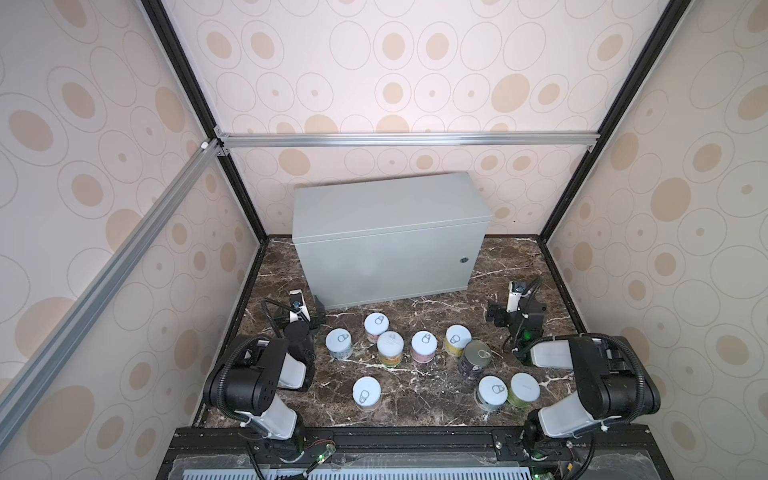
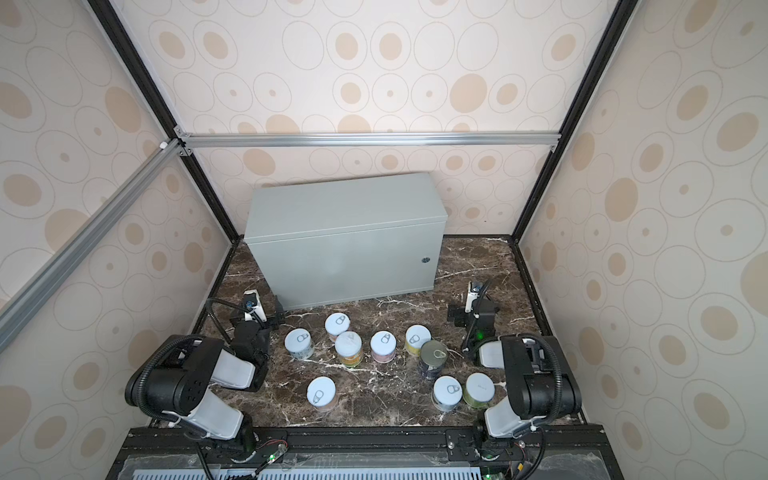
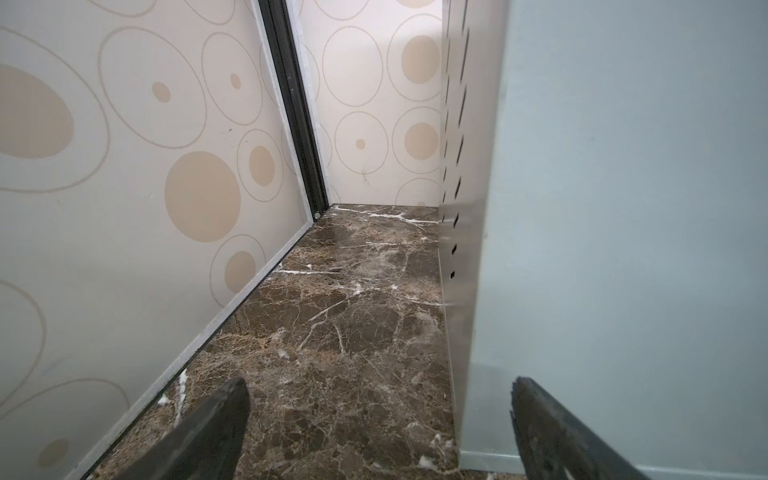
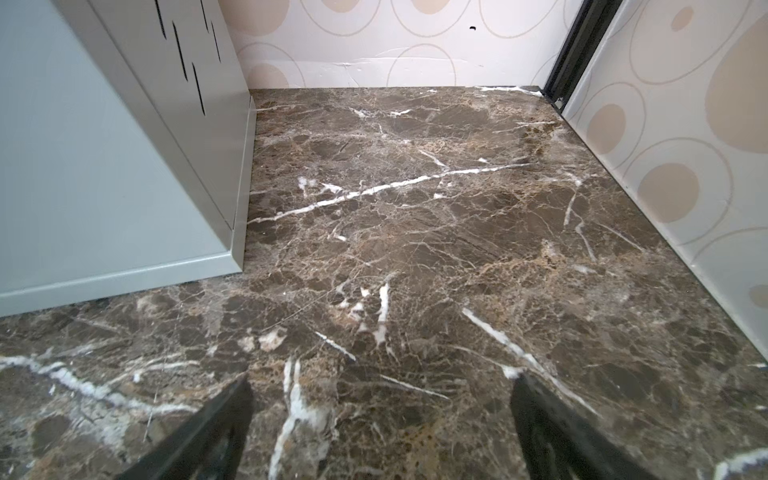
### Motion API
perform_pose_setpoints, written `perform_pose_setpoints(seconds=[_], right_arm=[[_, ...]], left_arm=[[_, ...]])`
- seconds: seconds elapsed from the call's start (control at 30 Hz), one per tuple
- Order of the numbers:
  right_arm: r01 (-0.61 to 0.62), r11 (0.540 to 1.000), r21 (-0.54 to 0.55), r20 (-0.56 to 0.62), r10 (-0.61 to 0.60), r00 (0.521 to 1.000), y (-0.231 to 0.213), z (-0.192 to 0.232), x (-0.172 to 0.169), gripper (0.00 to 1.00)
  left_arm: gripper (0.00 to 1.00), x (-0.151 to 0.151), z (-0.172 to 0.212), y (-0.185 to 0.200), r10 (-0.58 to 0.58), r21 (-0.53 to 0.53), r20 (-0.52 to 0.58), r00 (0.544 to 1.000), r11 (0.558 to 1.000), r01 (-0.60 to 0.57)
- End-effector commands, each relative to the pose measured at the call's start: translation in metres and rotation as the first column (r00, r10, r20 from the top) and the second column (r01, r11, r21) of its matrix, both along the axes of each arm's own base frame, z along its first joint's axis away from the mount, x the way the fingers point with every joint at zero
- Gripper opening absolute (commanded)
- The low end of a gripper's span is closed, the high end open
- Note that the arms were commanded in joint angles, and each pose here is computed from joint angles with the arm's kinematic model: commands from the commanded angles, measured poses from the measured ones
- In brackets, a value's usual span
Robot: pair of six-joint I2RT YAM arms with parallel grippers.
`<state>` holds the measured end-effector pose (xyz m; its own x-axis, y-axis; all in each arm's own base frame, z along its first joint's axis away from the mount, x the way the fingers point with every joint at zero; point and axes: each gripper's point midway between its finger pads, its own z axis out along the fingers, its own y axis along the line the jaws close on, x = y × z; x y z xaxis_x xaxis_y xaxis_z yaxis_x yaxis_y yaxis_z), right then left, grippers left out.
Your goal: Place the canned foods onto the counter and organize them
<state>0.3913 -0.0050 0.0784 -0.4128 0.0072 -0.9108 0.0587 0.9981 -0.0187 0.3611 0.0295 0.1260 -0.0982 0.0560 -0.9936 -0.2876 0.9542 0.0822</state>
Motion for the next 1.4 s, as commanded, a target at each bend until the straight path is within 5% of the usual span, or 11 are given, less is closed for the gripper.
perform_pose_setpoints(seconds=[0.0,1.37], right_arm=[[-0.005,1.000,-0.012,0.018,0.005,1.000,0.002,0.007,0.005,1.00],[-0.002,0.999,-0.033,0.014,0.002,1.000,0.004,0.007,0.006,1.00]], left_arm=[[0.98,0.002,0.010,0.002,0.007,0.013,0.034,0.999,1.000,-0.007],[0.98,0.001,0.020,0.006,0.027,0.011,0.039,0.999,1.000,-0.028]])
